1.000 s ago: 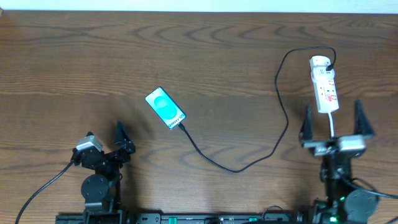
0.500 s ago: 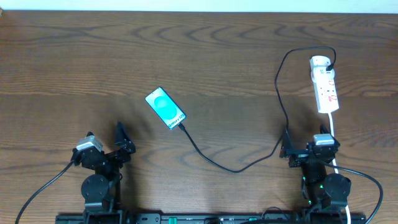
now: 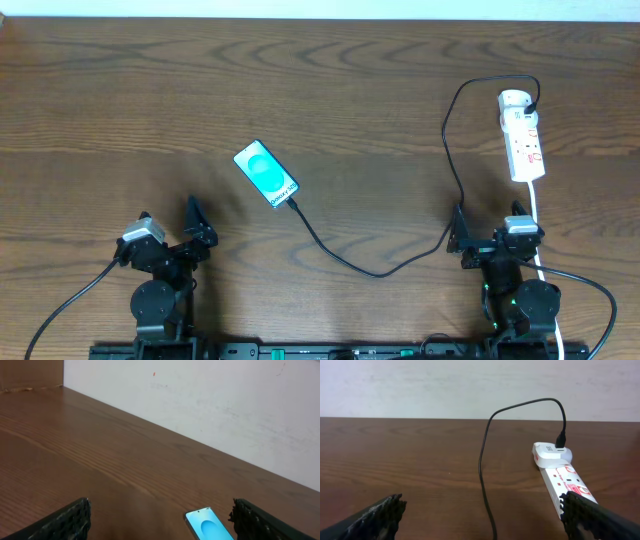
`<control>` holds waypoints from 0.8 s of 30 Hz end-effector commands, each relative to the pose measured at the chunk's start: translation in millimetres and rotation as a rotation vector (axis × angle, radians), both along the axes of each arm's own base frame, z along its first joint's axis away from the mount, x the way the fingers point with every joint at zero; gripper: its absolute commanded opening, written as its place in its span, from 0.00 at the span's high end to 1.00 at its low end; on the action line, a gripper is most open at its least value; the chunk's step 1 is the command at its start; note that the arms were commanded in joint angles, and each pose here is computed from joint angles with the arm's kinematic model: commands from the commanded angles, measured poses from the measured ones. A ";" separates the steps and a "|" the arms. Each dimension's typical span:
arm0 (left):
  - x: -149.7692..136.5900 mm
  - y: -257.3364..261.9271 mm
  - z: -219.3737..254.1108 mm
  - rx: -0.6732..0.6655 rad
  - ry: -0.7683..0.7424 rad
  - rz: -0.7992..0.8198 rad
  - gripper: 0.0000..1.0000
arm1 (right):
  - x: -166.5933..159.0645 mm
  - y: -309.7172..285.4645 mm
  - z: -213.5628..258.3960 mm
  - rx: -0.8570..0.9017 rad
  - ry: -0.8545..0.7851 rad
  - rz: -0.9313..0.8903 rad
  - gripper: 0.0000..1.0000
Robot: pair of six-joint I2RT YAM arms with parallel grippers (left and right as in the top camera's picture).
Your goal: Plug charger to phone and switch on socket
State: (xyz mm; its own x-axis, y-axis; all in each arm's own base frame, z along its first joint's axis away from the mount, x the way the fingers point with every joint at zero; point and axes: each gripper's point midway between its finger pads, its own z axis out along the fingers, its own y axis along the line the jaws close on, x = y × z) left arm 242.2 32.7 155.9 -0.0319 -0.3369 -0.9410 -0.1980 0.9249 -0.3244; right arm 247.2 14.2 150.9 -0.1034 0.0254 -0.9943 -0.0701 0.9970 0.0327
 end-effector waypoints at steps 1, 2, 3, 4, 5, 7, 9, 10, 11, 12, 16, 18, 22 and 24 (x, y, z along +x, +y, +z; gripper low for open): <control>-1.8 6.1 -17.3 0.022 0.055 0.031 0.10 | -0.3 -0.6 -0.1 0.016 0.000 -0.009 0.01; -1.8 6.0 -17.3 0.022 0.055 0.030 0.10 | -0.3 -0.6 -0.1 0.016 0.000 -0.009 0.01; -1.8 6.1 -17.3 0.022 0.055 0.031 0.10 | -0.3 -0.6 -0.1 0.016 0.000 -0.009 0.01; -1.8 6.0 -17.3 0.022 0.055 0.030 0.10 | -0.3 -0.6 -0.1 0.016 0.000 -0.009 0.01; -1.8 6.0 -17.3 0.022 0.055 0.030 0.10 | -0.3 -0.6 -0.1 0.016 0.000 -0.009 0.01; -1.8 6.0 -17.3 0.022 0.055 0.030 0.10 | -0.3 -0.6 -0.1 0.016 0.000 -0.009 0.01; -1.8 6.0 -17.3 0.022 0.055 0.030 0.10 | -0.3 -0.6 -0.1 0.016 0.000 -0.009 0.01; -1.8 6.0 -17.3 0.022 0.055 0.030 0.10 | -0.3 -0.6 -0.1 0.016 0.000 -0.009 0.01; -1.8 6.0 -17.3 0.022 0.055 0.030 0.10 | -0.3 -0.6 -0.1 0.016 0.000 -0.009 0.01; -1.8 6.0 -17.3 0.022 0.055 0.030 0.10 | -0.3 -0.6 -0.1 0.016 0.000 -0.009 0.01; -1.8 6.0 -17.3 0.022 0.055 0.030 0.10 | -0.3 -0.6 -0.1 0.016 0.000 -0.009 0.01; -1.8 6.0 -17.3 0.022 0.055 0.030 0.10 | -0.3 -0.6 -0.1 0.016 0.000 -0.009 0.01; -1.8 6.0 -17.3 0.022 0.055 0.030 0.10 | -0.3 -0.6 -0.1 0.016 0.000 -0.009 0.01; -1.8 6.1 -17.3 0.022 0.055 0.031 0.10 | -0.3 -0.6 -0.1 0.016 0.000 -0.009 0.01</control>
